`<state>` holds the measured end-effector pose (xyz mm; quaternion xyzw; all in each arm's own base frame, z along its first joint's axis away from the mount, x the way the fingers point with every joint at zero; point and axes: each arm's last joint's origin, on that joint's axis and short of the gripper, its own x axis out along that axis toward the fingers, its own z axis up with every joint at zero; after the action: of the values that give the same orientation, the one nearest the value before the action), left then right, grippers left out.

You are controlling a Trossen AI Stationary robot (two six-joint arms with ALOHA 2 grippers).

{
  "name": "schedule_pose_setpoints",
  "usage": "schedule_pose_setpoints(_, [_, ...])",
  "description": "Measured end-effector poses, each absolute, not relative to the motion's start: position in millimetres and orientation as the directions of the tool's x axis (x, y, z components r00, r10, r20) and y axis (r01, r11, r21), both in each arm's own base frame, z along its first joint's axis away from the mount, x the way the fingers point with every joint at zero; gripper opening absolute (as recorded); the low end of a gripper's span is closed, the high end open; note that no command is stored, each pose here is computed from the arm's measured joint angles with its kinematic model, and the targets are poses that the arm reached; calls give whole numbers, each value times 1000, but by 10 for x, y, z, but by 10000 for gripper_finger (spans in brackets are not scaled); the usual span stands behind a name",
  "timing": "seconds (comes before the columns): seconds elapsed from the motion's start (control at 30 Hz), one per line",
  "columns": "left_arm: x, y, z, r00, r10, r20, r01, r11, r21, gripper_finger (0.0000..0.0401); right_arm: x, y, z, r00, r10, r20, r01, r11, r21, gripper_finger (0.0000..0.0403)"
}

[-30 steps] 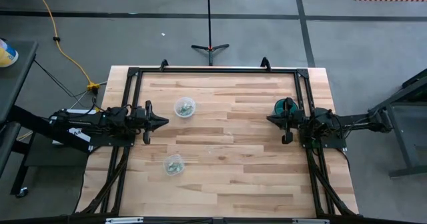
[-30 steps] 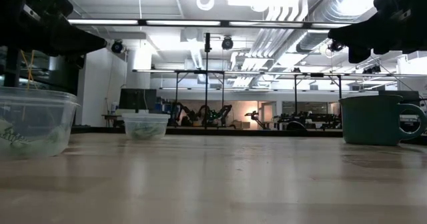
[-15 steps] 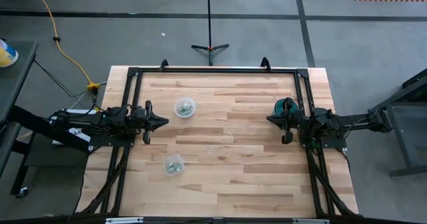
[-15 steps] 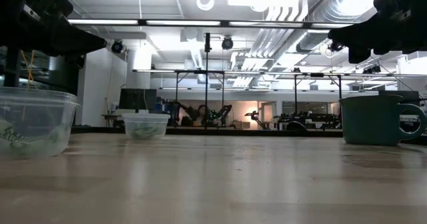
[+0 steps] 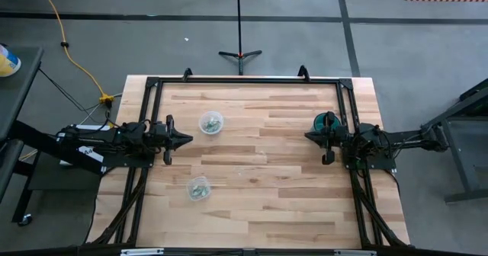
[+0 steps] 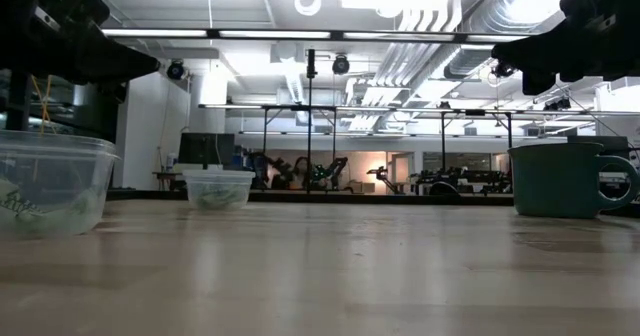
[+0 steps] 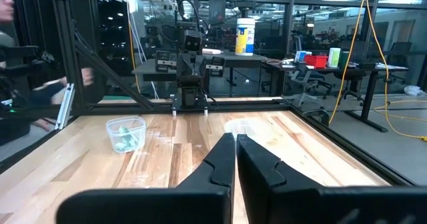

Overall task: Pick and place items into bin
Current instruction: Return to Home Position

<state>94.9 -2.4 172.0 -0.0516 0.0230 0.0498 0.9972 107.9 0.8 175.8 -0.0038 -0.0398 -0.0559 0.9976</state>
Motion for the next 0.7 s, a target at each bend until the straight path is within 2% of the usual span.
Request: schedule_pose_setpoints(0.7, [949, -25, 1720, 994, 95, -51, -100, 990, -101, 56, 1079, 8, 1758, 991, -111, 80, 112, 994, -3, 1])
